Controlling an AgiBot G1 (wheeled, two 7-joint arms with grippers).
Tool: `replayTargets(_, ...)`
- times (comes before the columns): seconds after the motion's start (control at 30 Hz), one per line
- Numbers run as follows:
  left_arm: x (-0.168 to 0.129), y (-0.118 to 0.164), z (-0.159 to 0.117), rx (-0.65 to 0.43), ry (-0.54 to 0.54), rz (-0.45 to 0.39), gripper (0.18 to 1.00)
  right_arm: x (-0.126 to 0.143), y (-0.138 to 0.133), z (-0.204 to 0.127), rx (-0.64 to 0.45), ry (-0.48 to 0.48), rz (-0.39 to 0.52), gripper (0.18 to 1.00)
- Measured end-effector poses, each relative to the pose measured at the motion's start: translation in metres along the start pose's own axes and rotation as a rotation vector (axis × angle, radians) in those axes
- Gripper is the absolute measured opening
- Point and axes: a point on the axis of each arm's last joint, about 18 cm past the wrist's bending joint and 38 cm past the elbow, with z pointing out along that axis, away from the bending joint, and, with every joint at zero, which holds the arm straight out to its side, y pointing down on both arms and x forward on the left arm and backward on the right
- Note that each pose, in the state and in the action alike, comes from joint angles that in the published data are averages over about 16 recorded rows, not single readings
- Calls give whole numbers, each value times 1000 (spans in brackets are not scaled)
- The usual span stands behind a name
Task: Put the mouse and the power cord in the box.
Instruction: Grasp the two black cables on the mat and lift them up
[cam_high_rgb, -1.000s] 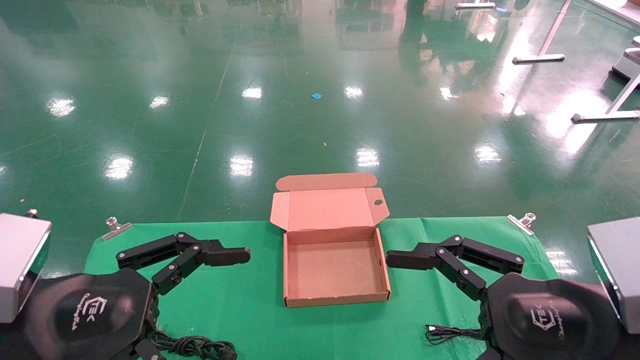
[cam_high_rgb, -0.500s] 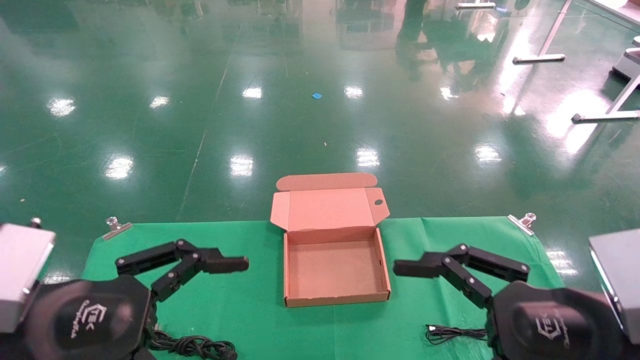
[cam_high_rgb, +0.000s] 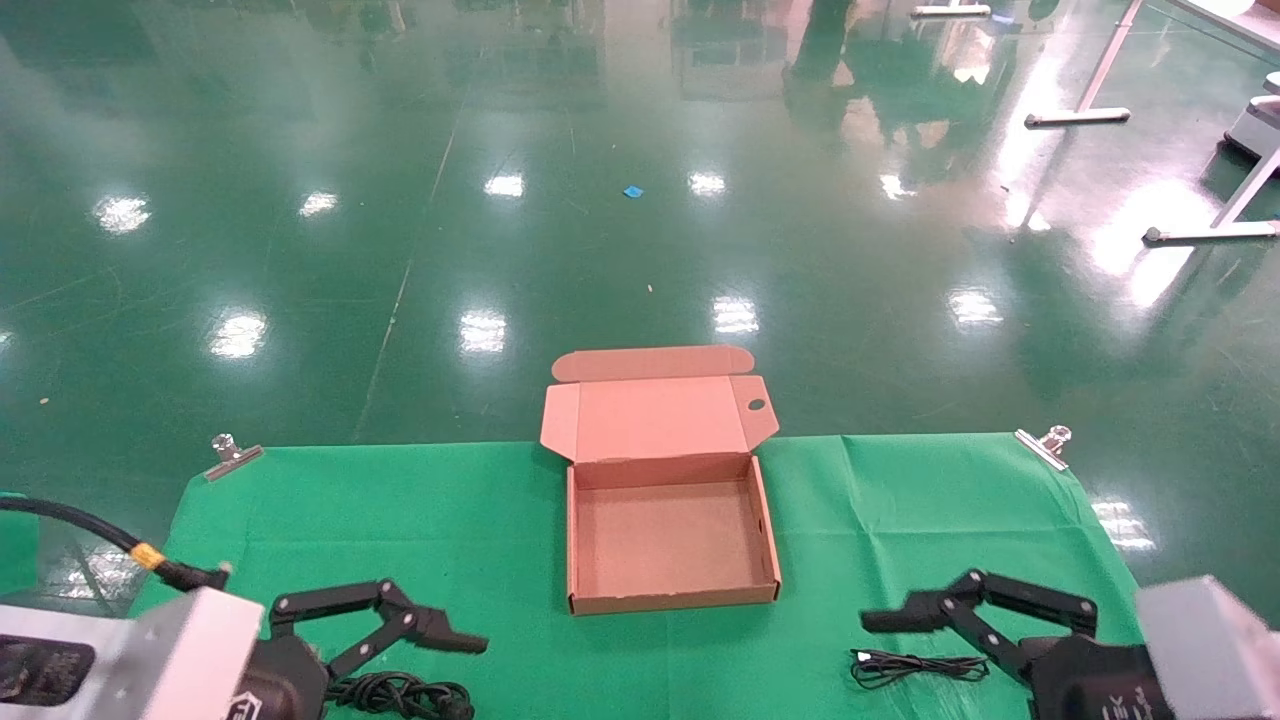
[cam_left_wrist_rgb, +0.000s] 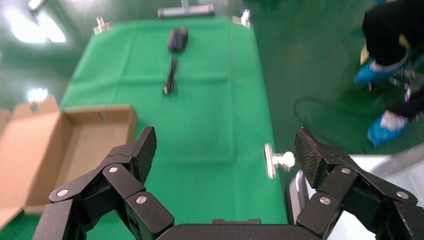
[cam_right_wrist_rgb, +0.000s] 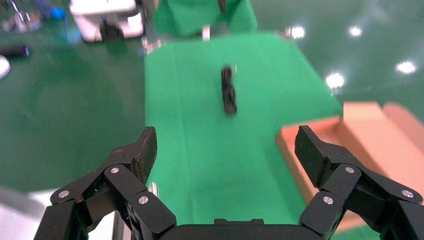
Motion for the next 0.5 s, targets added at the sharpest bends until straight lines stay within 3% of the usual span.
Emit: replayTargets(0.5, -36, 57, 21, -205, 38, -8, 1000, 26, 61, -4, -287, -25, -59, 1001)
